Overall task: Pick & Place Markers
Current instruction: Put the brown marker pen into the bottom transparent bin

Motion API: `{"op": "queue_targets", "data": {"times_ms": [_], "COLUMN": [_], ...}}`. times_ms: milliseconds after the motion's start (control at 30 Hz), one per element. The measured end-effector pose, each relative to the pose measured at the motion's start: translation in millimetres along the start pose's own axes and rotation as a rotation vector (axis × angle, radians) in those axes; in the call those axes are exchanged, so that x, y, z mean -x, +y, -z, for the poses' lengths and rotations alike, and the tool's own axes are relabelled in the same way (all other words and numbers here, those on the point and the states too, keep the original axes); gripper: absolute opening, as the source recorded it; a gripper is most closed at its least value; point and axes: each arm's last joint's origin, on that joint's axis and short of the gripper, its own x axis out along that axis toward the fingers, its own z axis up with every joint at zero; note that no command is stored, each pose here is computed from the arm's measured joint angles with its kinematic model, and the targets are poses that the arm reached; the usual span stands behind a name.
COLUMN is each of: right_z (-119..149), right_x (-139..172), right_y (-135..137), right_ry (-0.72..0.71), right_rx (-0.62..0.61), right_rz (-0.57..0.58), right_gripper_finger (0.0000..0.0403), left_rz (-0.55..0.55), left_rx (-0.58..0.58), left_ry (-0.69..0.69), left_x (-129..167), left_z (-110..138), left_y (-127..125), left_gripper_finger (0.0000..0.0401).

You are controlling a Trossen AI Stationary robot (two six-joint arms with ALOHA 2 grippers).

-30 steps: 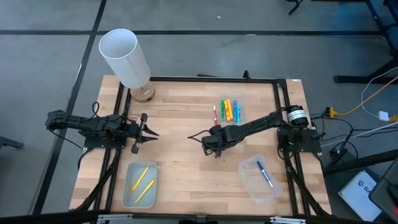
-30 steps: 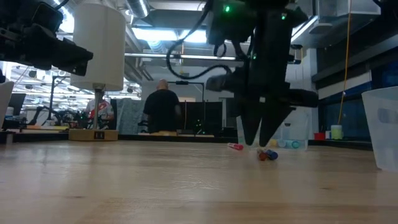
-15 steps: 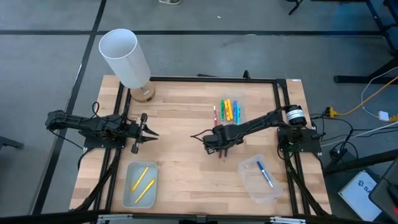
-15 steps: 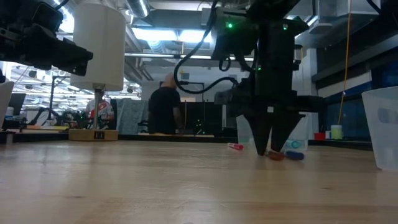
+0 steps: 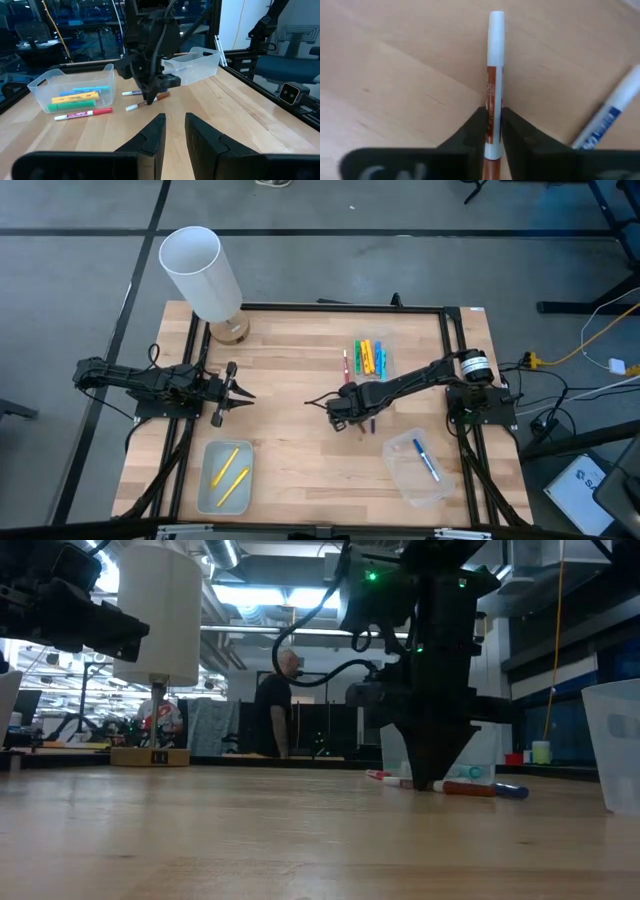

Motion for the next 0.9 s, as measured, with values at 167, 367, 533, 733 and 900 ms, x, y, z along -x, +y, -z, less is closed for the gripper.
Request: {"op": "queue_targets", "data": {"times_ms": [167, 367, 533, 733, 900], "right_z": [0, 0, 0, -1, -8], "right_x": [-3, -4, -4, 2, 26], "right_y": [2, 2, 3, 7, 18], "right_ry": [-0.017, -0.020, -0.020, 0.017, 0.067], "right_rx": [0.095, 0.253, 0.270, 0.344, 0.400], "right_rz": [-0.005, -0.010, -0.009, -0.021, -0.021], "right_gripper_finger": [0.0029, 0.0030, 0.0030, 0.0030, 0.0030], "left_rz": [0.000, 0.000, 0.000, 0.000, 0.000], "left_rx": [0.000, 0.000, 0.000, 0.000, 0.000], "left_ry": [0.000, 0.000, -0.001, 0.000, 0.000], "left_x": [0, 0, 0, 0, 0], "left_z": [0, 0, 0, 0, 0], "left_y": [0, 0, 0, 0, 0], "left_gripper_finger": [0.0066, 0.0070, 0.0067, 0.0067, 0.0070]}}
